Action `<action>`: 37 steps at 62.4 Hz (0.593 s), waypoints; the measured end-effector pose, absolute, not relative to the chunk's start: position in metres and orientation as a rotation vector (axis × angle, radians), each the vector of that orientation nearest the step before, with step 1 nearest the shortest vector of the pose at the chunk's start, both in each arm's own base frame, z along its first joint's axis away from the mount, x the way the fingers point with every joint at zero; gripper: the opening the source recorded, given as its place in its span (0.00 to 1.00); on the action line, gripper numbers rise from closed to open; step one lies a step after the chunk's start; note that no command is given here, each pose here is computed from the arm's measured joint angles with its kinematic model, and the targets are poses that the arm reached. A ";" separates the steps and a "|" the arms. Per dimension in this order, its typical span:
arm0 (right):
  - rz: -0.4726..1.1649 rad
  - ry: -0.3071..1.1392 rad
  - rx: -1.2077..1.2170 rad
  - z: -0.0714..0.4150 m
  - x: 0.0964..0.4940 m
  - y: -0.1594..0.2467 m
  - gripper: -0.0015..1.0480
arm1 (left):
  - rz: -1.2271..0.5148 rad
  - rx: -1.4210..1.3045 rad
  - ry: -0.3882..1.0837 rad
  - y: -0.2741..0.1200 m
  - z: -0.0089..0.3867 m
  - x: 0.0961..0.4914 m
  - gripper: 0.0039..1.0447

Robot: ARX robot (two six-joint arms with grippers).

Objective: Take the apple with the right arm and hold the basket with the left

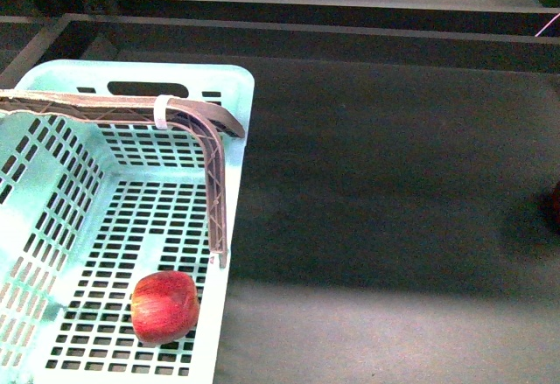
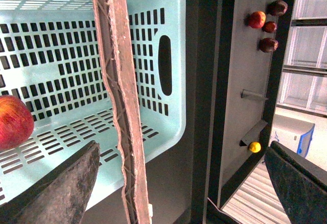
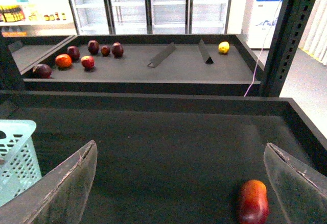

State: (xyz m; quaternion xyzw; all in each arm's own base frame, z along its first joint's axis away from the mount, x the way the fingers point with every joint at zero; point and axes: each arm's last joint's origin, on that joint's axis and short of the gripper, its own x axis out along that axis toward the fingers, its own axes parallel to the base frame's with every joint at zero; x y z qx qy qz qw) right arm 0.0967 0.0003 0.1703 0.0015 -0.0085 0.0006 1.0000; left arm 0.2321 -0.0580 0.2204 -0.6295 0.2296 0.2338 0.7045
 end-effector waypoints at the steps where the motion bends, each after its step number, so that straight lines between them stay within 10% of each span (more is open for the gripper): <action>1: 0.001 -0.017 0.003 0.170 0.097 0.000 0.91 | 0.520 -1.400 0.511 -0.058 0.220 0.232 0.94; 15: 0.001 -0.017 0.003 0.170 0.097 0.000 0.91 | 0.016 -0.626 0.089 -0.041 0.200 0.211 0.59; 32: 0.001 -0.017 0.003 0.170 0.097 0.000 0.91 | -0.007 -0.044 0.010 -0.019 0.187 0.173 0.03; 37: 0.001 -0.017 0.003 0.170 0.097 0.000 0.91 | -0.005 -0.025 0.007 -0.015 0.184 0.165 0.03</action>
